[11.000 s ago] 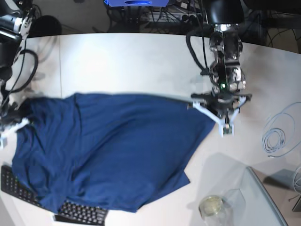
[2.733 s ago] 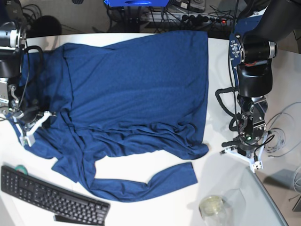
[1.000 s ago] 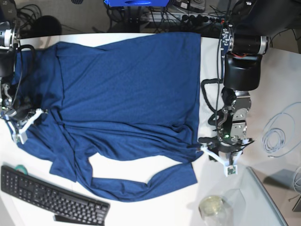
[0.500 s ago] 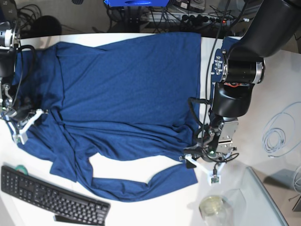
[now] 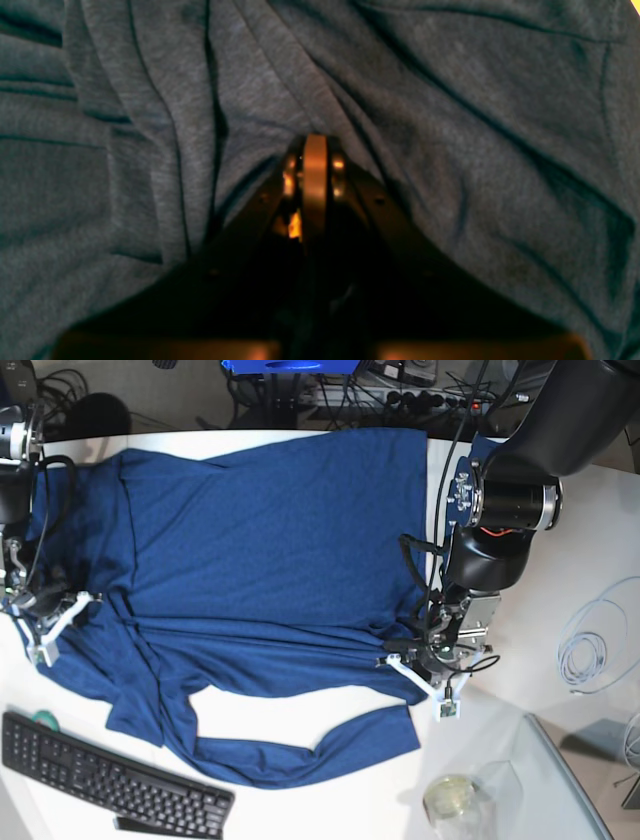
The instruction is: Layout the t-shirt on the table in an organized manner, then fold the t-shirt properly
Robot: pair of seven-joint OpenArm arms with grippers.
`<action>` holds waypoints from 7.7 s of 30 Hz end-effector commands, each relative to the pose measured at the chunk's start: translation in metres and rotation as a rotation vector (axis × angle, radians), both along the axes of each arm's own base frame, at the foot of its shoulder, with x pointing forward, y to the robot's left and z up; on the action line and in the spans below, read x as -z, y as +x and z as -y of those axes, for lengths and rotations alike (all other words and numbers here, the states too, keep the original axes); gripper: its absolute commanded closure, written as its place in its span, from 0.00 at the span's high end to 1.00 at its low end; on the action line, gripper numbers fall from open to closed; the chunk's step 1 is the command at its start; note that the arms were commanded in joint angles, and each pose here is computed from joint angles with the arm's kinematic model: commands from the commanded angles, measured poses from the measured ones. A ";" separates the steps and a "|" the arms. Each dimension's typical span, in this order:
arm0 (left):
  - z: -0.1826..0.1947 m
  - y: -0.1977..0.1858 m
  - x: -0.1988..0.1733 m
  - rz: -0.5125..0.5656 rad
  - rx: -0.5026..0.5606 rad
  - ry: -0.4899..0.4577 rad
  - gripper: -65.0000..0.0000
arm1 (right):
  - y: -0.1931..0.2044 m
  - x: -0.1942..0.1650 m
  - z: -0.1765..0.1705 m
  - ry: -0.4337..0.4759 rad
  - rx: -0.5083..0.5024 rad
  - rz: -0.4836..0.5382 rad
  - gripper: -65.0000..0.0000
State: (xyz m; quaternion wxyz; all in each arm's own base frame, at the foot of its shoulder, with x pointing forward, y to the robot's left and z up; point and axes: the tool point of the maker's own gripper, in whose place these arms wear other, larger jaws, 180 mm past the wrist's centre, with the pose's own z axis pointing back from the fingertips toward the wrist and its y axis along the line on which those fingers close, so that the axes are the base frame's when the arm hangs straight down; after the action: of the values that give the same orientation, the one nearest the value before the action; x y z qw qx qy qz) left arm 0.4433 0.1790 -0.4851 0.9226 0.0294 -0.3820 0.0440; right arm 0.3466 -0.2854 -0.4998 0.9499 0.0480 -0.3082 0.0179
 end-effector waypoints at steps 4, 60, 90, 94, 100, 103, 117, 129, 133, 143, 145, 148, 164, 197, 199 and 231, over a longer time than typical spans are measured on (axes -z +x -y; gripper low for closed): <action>-0.002 0.004 -0.009 -0.064 -0.011 -0.003 0.00 | 0.003 -0.005 0.011 -0.034 0.004 -0.008 0.00; 0.021 0.080 -0.124 0.425 -0.151 0.089 0.73 | 0.003 -0.004 0.008 -0.030 -0.005 -0.009 0.00; -0.041 0.000 -0.066 0.199 -0.193 0.155 0.00 | 0.022 -0.010 -0.044 0.028 -0.054 0.022 0.00; -0.040 0.017 -0.088 0.248 -0.201 0.139 0.00 | 0.053 -0.060 -0.054 -0.017 -0.112 0.170 0.00; -0.015 -0.039 -0.079 0.203 -0.180 0.075 0.00 | 0.045 -0.120 -0.009 -0.257 -0.083 0.243 0.00; 0.009 -0.095 -0.063 0.148 -0.145 0.034 0.00 | 0.026 -0.135 0.030 -0.311 0.034 0.276 0.00; 0.031 -0.188 -0.008 -0.027 -0.056 -0.002 0.00 | -0.044 -0.080 0.084 -0.268 0.228 0.106 0.37; -0.019 -0.208 0.025 -0.142 -0.047 0.108 0.00 | -0.054 -0.016 0.090 -0.135 0.329 0.017 0.14; -0.036 -0.209 0.025 -0.153 -0.046 0.144 0.00 | -0.070 -0.001 0.087 -0.126 0.334 -0.030 0.13; -0.059 -0.162 0.002 -0.074 -0.054 0.189 0.00 | -0.129 0.019 0.082 -0.155 0.325 -0.162 0.08; -0.059 -0.154 -0.002 -0.061 -0.056 0.188 0.00 | -0.139 0.011 0.091 -0.205 0.338 -0.169 0.08; -0.057 -0.149 -0.006 -0.048 -0.057 0.181 0.00 | -0.143 -0.003 0.084 -0.240 0.343 -0.143 0.08; -0.034 -0.199 -0.032 -0.004 -0.003 0.165 0.00 | -0.105 -0.059 0.076 -0.302 0.290 0.001 0.08; -0.016 -0.126 -0.067 0.092 -0.019 0.106 0.00 | -0.044 -0.068 0.069 -0.368 0.226 0.051 0.09; -0.011 -0.107 -0.059 0.076 -0.035 0.085 0.00 | -0.031 -0.056 0.056 -0.348 0.185 0.023 0.09; -0.007 -0.026 -0.046 0.133 -0.085 0.064 0.00 | 0.064 -0.061 0.069 -0.276 0.200 0.082 0.09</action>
State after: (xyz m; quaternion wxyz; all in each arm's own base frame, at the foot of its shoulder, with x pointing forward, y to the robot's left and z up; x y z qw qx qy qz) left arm 0.3967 0.1826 -0.4624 0.9081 0.0667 -0.4072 0.0716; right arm 0.3897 -0.3456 -0.4623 0.9442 -0.1086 -0.3094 -0.0321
